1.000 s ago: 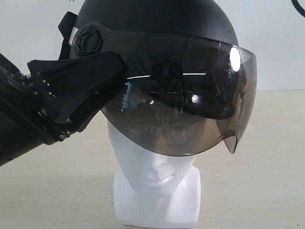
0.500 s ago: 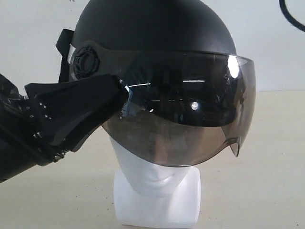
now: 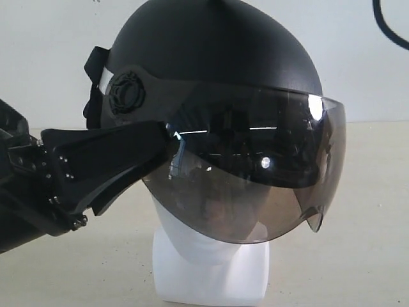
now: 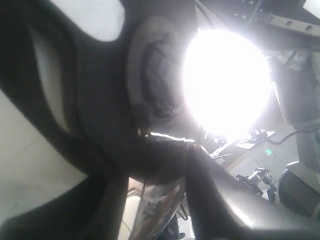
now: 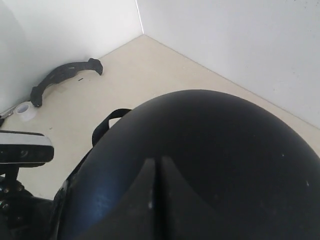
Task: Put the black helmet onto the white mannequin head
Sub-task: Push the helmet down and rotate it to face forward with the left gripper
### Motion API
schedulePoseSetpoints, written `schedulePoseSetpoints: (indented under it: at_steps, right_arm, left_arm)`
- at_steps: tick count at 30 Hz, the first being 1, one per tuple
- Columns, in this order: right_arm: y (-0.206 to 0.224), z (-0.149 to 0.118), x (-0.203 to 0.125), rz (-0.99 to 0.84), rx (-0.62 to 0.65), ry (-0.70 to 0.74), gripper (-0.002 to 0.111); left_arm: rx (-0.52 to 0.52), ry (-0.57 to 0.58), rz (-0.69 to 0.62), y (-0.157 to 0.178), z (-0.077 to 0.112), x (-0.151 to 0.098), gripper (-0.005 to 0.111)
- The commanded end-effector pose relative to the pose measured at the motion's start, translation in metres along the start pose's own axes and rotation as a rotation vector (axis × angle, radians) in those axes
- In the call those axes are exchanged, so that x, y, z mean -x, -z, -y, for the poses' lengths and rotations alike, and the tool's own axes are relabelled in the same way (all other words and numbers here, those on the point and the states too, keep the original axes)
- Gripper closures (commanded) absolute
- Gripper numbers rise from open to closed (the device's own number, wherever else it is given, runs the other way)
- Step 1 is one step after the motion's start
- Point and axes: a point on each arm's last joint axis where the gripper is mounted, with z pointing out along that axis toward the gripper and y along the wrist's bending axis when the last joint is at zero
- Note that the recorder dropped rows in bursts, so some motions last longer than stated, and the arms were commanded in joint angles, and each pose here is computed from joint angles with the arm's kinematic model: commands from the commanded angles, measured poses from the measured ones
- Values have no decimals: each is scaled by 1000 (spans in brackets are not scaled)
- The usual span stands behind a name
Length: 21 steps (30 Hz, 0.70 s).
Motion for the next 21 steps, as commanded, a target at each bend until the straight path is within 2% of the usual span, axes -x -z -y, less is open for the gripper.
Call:
schedulePoseSetpoints:
  at_steps: [1, 6, 12, 21]
  right_arm:
    - [-4, 1, -11, -99, 11, 4, 109]
    - [-18, 6, -20, -190, 35, -22, 109]
    - [-28, 11, -24, -217, 38, -31, 109]
    - [-28, 10, -25, -229, 43, -30, 109]
  left_arm:
    - [-50, -64, -81, 4, 7, -10, 102]
    - [3, -79, -123, 4, 2, -13, 102]
    - [56, -98, -183, 7, -4, -20, 102]
    - [128, -17, -233, 27, -14, -46, 102]
